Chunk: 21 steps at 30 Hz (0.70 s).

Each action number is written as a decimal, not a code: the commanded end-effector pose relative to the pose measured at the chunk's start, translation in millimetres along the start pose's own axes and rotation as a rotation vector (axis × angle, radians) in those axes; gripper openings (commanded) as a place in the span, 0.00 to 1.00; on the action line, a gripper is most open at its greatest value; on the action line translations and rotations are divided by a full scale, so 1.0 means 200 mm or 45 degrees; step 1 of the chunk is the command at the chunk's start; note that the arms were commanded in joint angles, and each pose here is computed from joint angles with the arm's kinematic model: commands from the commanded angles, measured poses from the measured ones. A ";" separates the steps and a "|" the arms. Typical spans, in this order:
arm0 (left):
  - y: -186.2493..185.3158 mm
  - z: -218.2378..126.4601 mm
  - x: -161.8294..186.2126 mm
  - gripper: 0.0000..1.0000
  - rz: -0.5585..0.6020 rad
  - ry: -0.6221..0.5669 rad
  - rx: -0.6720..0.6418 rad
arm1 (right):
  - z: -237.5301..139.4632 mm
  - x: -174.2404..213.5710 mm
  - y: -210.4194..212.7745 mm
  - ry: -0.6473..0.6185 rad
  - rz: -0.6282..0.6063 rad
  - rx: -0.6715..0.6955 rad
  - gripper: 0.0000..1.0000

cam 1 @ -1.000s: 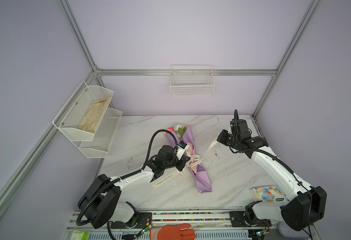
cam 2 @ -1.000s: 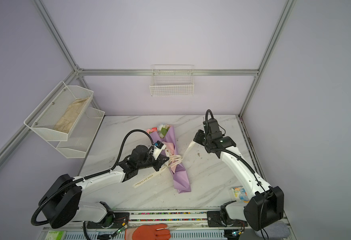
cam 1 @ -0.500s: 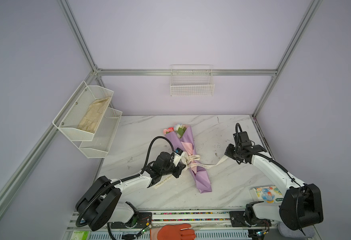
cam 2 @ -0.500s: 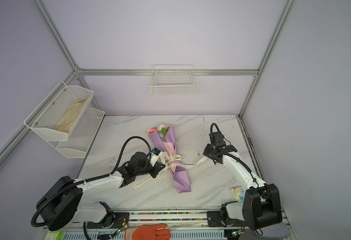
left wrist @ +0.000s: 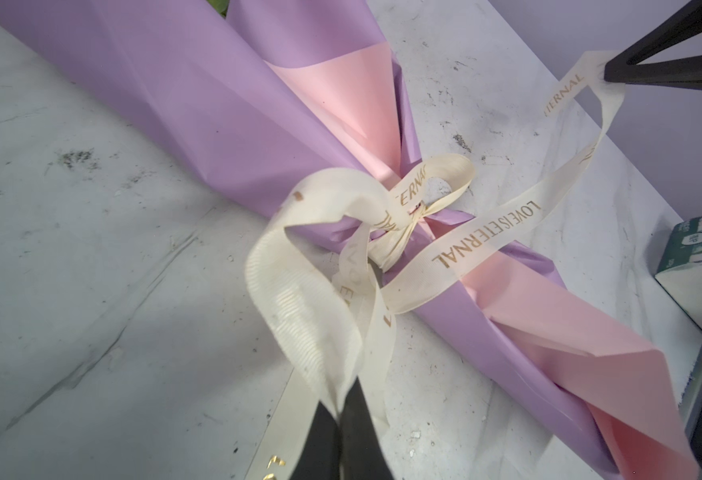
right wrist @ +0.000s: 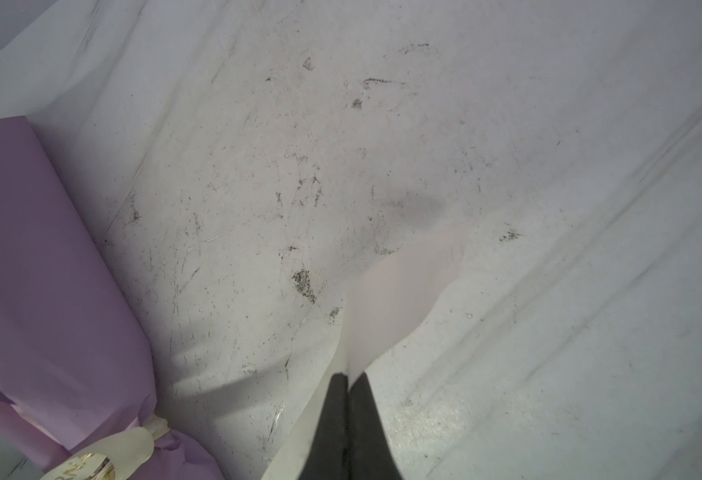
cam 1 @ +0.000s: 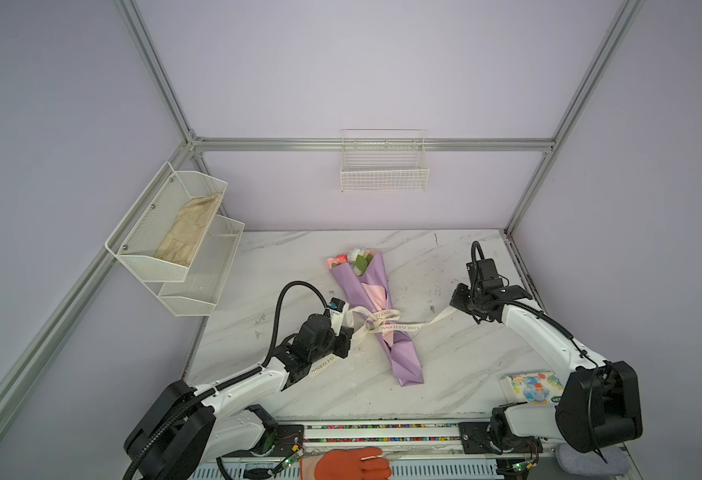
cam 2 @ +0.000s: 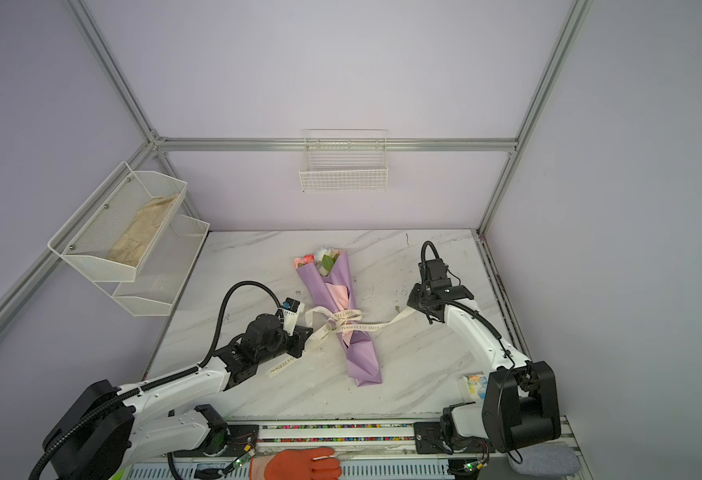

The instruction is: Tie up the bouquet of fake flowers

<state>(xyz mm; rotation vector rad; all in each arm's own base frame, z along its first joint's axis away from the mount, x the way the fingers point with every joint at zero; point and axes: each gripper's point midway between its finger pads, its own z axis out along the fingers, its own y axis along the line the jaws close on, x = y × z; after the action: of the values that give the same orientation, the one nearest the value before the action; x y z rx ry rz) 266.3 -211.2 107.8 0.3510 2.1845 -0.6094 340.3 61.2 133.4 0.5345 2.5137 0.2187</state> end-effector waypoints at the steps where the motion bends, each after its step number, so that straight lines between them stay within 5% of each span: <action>1: 0.08 -0.01 0.10 0.10 -0.050 0.030 -0.072 | -0.03 -0.04 0.03 -0.022 -0.025 -0.027 0.00; 8: 0.17 0.02 0.23 0.23 -0.097 0.219 -0.207 | -0.01 -0.01 0.04 0.000 -0.030 -0.058 0.00; 12: 0.23 -0.03 0.21 0.48 -0.128 0.233 -0.329 | -0.01 0.01 0.02 0.004 -0.027 -0.044 0.00; 17: 0.22 -0.14 0.02 0.53 -0.070 0.060 -0.350 | -0.01 0.01 0.04 0.011 -0.043 -0.075 0.00; 21: -0.05 -0.16 -0.31 0.55 0.270 -0.201 -0.039 | -0.04 0.00 0.07 0.004 -0.064 -0.116 0.00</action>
<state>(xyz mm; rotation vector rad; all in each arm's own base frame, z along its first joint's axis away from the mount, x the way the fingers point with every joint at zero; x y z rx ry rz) 250.6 -166.0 87.9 0.3028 2.2983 -0.3716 339.6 71.4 133.4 0.4762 2.5327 0.2819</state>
